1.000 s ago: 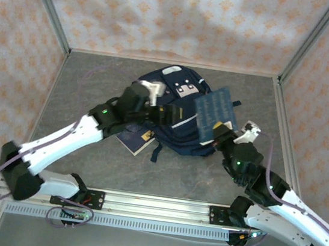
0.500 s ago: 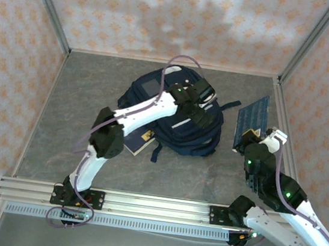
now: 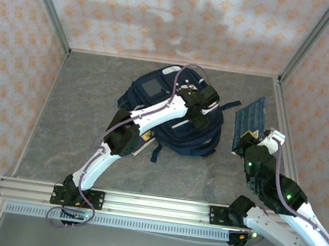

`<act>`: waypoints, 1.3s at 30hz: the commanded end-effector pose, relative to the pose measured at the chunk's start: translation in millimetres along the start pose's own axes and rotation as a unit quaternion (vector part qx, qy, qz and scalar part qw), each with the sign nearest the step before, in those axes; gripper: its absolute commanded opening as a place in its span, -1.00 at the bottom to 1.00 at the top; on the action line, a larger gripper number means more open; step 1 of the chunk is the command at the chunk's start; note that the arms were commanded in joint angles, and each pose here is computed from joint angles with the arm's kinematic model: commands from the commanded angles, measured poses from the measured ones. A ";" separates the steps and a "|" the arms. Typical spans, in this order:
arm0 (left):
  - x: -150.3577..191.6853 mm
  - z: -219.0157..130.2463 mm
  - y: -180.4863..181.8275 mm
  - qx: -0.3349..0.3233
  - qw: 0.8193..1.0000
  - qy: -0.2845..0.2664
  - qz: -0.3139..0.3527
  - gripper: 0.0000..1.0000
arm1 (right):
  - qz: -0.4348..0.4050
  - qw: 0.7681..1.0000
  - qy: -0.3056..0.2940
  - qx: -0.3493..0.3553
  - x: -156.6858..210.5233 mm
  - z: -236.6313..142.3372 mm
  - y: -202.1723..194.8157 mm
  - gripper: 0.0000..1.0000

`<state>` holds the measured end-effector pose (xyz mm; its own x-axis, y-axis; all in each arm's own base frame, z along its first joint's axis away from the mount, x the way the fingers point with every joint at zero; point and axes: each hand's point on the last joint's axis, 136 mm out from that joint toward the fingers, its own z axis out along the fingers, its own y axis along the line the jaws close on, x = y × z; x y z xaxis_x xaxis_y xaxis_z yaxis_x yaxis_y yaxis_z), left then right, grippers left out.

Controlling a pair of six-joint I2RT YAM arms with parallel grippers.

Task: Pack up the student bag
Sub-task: Open the student bag at the top-center of the table, then place the book in the student bag.

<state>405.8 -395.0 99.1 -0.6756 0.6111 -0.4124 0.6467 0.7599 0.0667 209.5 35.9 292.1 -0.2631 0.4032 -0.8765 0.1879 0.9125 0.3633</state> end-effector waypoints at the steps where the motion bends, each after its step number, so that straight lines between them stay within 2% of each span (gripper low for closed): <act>1: 5.7 7.6 7.0 -0.012 1.000 0.016 0.003 -0.33 | 0.003 1.000 -0.002 -0.004 1.7 0.5 -0.7 -1.00; 3: 4.0 5.7 8.2 -0.003 1.000 0.015 -0.002 -0.53 | 0.003 1.000 -0.002 -0.006 2.5 0.5 -0.8 -1.00; 6: 0.4 -2.1 4.2 0.021 1.000 0.016 -0.003 -0.68 | 0.004 1.000 -0.003 -0.008 1.7 -0.2 -0.6 -1.00; 9: -6.6 -15.5 8.2 0.027 1.000 0.008 -0.004 -0.96 | 0.007 1.000 -0.005 -0.011 0.1 -0.8 0.4 -1.00; 10: -9.6 -22.1 11.0 0.029 1.000 0.002 -0.008 -1.00 | 0.007 1.000 -0.005 -0.012 -0.8 -1.2 0.9 -1.00; 19: -50.0 -119.4 44.3 0.108 0.987 -0.098 -0.064 -1.00 | 0.007 1.000 0.016 -0.019 9.5 1.9 5.5 -1.00; 25: -59.5 -158.9 69.7 0.123 0.979 -0.141 -0.083 -1.00 | 0.022 0.999 0.032 -0.003 28.6 9.8 -1.4 -1.00; 28: -64.4 -174.4 79.2 0.140 0.972 -0.159 -0.101 -1.00 | 0.022 0.998 0.058 -0.013 47.0 18.3 6.8 -1.00; 33: -72.1 -190.3 84.8 0.151 0.966 -0.182 -0.106 -1.00 | 0.025 0.989 0.123 -0.081 73.8 29.0 49.0 -1.00; 36: -74.1 -193.7 90.5 0.156 0.963 -0.188 -0.115 -1.00 | 0.084 0.977 0.139 -0.138 74.2 29.2 74.4 -1.00; 39: -76.0 -195.6 93.2 0.172 0.958 -0.192 -0.126 -1.00 | 0.175 0.952 0.162 -0.190 73.6 34.9 96.1 -1.00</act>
<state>444.4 -335.2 254.4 -0.7422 0.3318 -0.5823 0.5859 0.7430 -0.3234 231.6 120.3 220.0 -0.5337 0.4921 -0.6877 0.0675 0.8354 0.5454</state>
